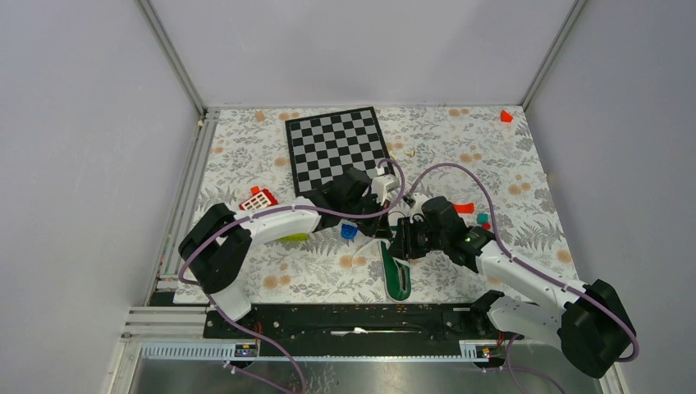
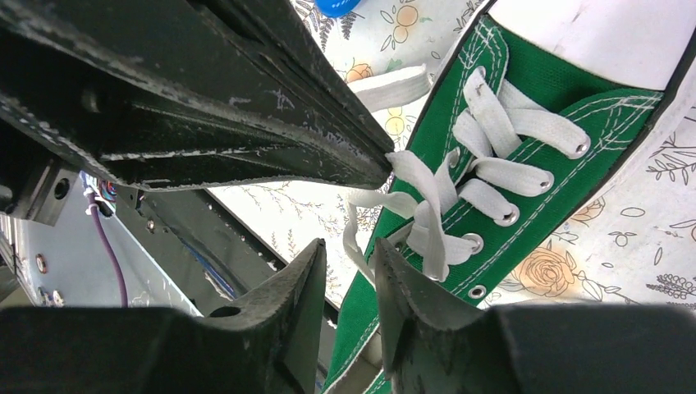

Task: Tie the shoes
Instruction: Cross the shoelace with the shoelace.

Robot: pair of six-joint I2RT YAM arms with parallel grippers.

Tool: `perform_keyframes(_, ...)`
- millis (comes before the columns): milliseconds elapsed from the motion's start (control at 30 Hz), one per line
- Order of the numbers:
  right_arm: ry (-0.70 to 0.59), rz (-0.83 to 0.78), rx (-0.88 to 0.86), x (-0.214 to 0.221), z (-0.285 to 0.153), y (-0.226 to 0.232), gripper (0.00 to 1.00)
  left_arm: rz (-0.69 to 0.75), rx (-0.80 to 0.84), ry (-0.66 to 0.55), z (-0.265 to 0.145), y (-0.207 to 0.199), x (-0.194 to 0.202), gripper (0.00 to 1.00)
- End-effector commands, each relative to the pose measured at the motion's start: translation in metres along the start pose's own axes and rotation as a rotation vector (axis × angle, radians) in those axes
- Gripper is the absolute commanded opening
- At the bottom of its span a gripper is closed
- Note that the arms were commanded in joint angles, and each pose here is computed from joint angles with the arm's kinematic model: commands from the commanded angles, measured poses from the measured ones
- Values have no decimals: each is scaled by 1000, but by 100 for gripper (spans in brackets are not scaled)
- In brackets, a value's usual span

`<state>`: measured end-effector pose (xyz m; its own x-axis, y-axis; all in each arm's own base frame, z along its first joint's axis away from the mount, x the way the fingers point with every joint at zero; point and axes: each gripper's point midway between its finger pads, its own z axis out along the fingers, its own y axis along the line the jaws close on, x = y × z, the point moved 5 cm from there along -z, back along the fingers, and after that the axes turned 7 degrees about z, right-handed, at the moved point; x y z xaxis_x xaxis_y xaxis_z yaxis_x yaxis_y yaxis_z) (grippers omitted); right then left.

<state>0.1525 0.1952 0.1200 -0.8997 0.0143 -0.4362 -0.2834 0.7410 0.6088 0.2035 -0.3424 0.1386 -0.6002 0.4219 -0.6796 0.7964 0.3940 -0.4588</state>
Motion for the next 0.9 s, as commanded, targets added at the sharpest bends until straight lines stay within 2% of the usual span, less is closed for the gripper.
perform_keyframes(0,-29,-49,-24,-6,-1,7,35,27,28,-57,-3,-3,-15,0)
perform_keyframes(200,-20,-90,-71,-5,-2,17,36,30,33,-58,-3,-4,-16,0)
perform_keyframes(400,0,-86,-43,-2,4,11,35,29,37,-58,-3,-4,-16,0)
perform_keyframes(467,-11,-84,-28,-2,4,9,27,28,36,-57,-3,-4,-15,0)
perform_keyframes(600,-49,-91,13,-6,-1,5,0,29,36,-56,-3,-4,-15,0)
perform_keyframes(867,-158,-85,70,-18,-13,3,0,28,37,-52,-5,-5,-13,0)
